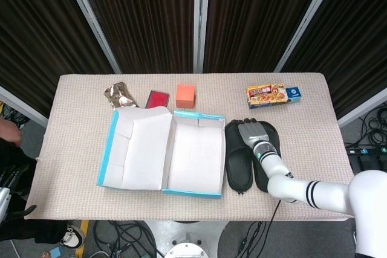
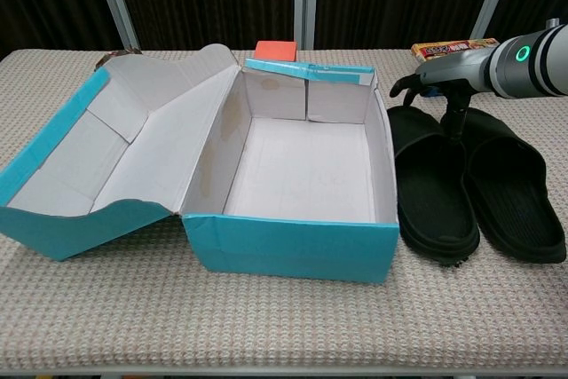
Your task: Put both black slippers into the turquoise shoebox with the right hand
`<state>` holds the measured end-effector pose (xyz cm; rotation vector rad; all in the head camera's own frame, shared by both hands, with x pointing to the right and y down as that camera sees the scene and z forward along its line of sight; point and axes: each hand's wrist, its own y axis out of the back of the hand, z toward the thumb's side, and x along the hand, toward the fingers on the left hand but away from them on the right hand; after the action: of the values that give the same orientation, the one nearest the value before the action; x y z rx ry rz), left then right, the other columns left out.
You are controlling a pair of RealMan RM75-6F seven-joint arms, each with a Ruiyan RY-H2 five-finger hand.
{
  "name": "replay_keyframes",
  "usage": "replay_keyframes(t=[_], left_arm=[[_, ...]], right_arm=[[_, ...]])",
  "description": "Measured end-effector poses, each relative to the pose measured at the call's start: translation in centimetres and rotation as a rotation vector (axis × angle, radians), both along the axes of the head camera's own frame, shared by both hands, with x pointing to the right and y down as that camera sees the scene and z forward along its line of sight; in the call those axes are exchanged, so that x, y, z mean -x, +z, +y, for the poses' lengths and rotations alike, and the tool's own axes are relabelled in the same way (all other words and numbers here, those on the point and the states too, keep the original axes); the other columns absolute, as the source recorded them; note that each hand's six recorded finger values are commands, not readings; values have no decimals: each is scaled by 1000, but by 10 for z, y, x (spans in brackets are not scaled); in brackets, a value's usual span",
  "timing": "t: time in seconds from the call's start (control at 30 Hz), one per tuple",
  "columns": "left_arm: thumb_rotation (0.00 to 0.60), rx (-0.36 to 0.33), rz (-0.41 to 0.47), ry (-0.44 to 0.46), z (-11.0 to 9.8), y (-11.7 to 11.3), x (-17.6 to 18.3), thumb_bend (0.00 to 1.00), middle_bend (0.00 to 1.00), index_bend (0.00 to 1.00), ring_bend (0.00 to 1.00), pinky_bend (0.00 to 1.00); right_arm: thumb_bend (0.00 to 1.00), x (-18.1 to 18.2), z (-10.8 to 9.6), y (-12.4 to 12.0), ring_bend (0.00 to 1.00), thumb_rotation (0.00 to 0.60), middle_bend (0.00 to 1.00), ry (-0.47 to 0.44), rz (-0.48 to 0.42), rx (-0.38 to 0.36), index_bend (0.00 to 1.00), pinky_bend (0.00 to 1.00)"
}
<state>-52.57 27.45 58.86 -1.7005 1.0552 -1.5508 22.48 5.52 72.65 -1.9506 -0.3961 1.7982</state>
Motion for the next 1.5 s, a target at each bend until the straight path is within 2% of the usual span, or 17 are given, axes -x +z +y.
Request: replay_keyframes(t=[0.37,0.8,0.97,1.13,1.5], left_arm=[[600,12,14,-16,3,1,7,0,151,87,51,72],[600,19,24,-21,4,1,9,0,151,87,51,72],[600,20,28,-21,3,1,9,0,151,88,51,72],[600,27,33,-22,4,1,9,0,153,87,51,73],[600,39,41,-27,5,2,9,0,161,87,51,73]], right_arm=[[0,9,0,5,0,600,128,-4,40,20,13,0],[0,6,-1,4,0,600,235,-17,108,34,146,0],[0,6,-4,2,0,600,270,-25,122,26,167,0],[14,6,-6,1,2,600,324,-40,135,6,241,0],[25,9,-9,0,73,600,407,-47,133,-23,367,13]])
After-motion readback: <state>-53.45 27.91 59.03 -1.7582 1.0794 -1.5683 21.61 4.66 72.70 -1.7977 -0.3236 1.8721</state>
